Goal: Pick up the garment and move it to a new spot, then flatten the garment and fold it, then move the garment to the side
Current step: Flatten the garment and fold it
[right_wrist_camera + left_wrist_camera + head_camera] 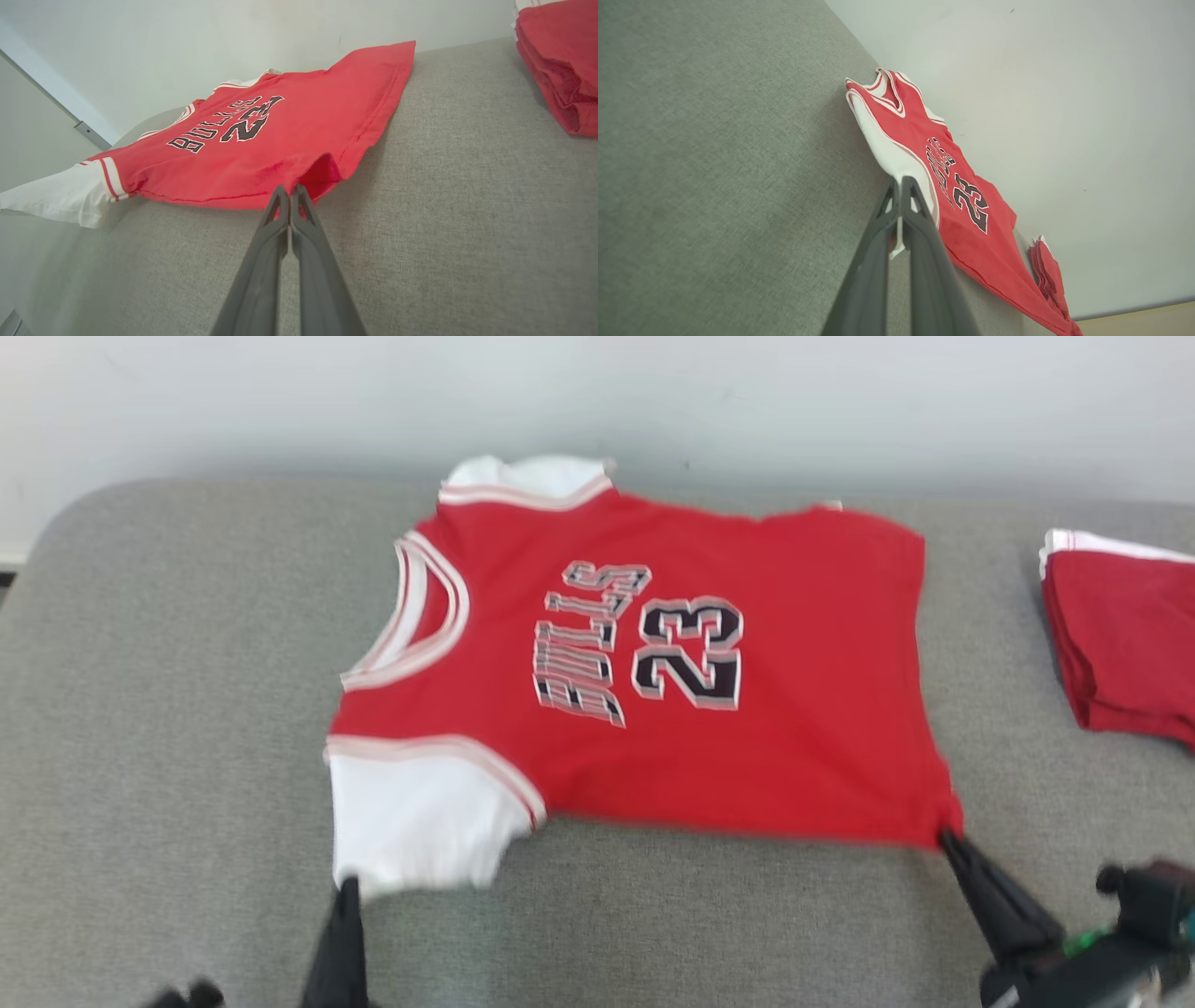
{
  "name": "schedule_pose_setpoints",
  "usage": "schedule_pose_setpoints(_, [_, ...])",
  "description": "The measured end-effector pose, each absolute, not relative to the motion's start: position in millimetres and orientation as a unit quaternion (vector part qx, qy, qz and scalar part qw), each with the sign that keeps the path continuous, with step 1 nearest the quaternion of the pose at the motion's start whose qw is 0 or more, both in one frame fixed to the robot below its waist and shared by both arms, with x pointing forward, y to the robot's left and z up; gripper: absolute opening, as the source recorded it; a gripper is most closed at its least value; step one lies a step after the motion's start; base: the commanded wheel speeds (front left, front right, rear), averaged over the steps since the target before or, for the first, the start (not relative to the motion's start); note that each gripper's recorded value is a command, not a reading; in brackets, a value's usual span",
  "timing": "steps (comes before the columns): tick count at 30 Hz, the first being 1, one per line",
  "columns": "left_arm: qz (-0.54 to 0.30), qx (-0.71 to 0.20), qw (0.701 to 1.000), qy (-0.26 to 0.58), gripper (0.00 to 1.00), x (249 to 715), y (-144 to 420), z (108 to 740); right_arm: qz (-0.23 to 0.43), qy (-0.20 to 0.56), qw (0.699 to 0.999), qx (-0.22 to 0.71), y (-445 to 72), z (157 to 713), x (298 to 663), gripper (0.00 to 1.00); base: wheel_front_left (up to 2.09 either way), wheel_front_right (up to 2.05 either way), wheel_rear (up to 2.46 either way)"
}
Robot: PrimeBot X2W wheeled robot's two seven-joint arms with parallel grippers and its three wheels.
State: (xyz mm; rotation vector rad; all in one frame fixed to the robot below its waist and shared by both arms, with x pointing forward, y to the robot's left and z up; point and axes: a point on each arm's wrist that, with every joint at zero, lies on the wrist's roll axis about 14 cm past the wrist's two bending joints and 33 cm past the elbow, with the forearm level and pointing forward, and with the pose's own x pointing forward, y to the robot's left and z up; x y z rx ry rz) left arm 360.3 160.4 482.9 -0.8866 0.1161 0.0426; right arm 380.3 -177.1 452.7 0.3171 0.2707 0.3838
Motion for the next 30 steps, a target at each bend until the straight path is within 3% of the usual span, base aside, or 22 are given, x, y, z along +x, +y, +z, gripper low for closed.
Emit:
schedule_pose_setpoints(14, [0.096,-0.46,0.877,0.103,0.0,288,173,449,0.169,0.232,0.947,0.144,-196,408,314,0.0,0.0,0.0,0.0])
schedule_pose_setpoints(22, [0.078,-0.459,0.876,0.122,0.0,289,164,448,0.158,0.239,0.949,0.134,-202,406,310,0.0,0.0,0.0,0.0])
schedule_pose_setpoints(30, [0.039,-0.41,0.907,0.086,0.0,315,173,473,0.156,0.224,0.95,0.15,-197,415,311,0.0,0.0,0.0,0.0])
